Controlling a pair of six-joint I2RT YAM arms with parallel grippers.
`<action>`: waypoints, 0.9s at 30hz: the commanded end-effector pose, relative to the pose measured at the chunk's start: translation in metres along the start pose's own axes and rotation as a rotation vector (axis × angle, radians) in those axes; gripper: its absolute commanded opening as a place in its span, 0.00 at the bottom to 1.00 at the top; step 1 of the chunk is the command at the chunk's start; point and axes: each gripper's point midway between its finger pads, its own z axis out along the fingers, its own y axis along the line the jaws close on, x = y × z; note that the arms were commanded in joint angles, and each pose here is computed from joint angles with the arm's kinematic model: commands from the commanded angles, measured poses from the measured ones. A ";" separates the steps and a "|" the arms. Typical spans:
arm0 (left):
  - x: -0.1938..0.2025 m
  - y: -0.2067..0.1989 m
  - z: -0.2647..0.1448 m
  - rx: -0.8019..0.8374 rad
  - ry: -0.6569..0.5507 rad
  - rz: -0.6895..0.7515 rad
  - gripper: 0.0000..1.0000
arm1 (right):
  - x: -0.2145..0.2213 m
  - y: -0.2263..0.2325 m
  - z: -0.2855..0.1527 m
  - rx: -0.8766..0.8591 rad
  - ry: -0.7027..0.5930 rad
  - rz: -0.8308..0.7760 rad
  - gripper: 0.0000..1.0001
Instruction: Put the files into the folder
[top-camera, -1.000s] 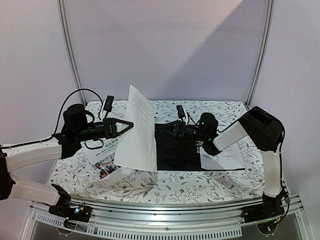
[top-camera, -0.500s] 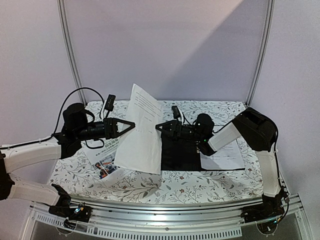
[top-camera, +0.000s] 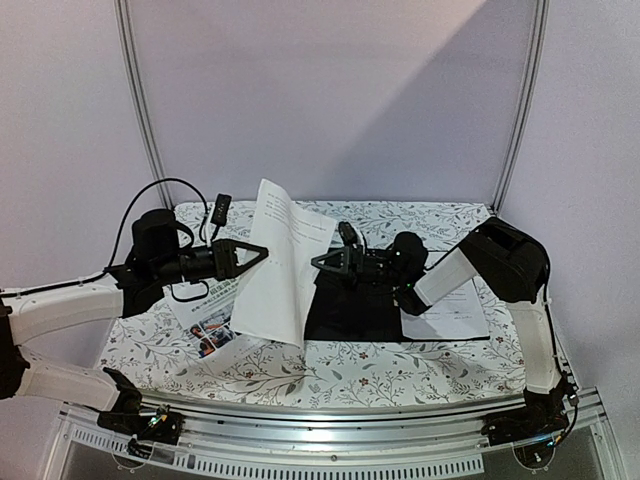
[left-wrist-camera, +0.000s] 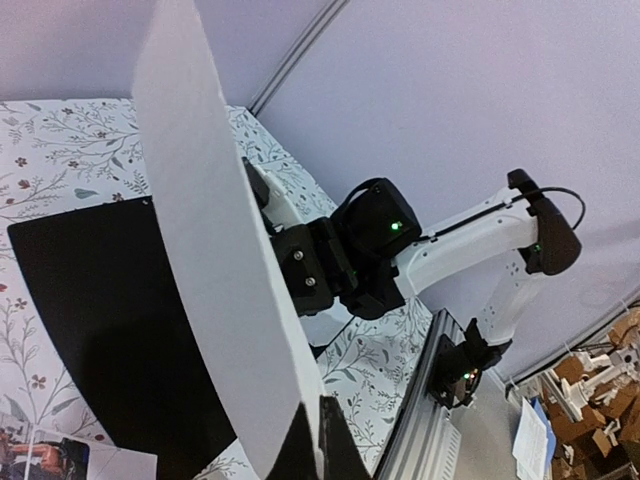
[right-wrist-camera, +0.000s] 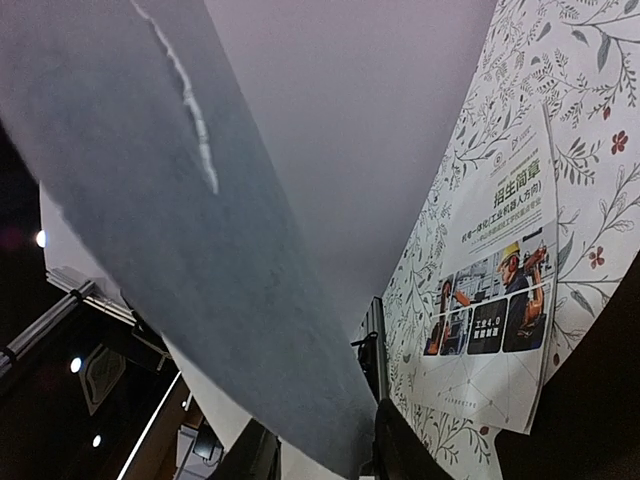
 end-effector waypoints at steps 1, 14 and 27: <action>0.008 0.018 0.002 -0.084 0.013 0.009 0.00 | 0.001 0.059 -0.014 -0.219 -0.027 -0.202 0.29; 0.012 0.047 0.002 -0.199 0.059 0.026 0.00 | -0.008 0.041 -0.020 -0.087 -0.053 -0.194 0.00; 0.021 0.126 0.015 -0.550 0.238 0.013 0.61 | -0.037 0.017 -0.068 0.618 0.035 -0.404 0.00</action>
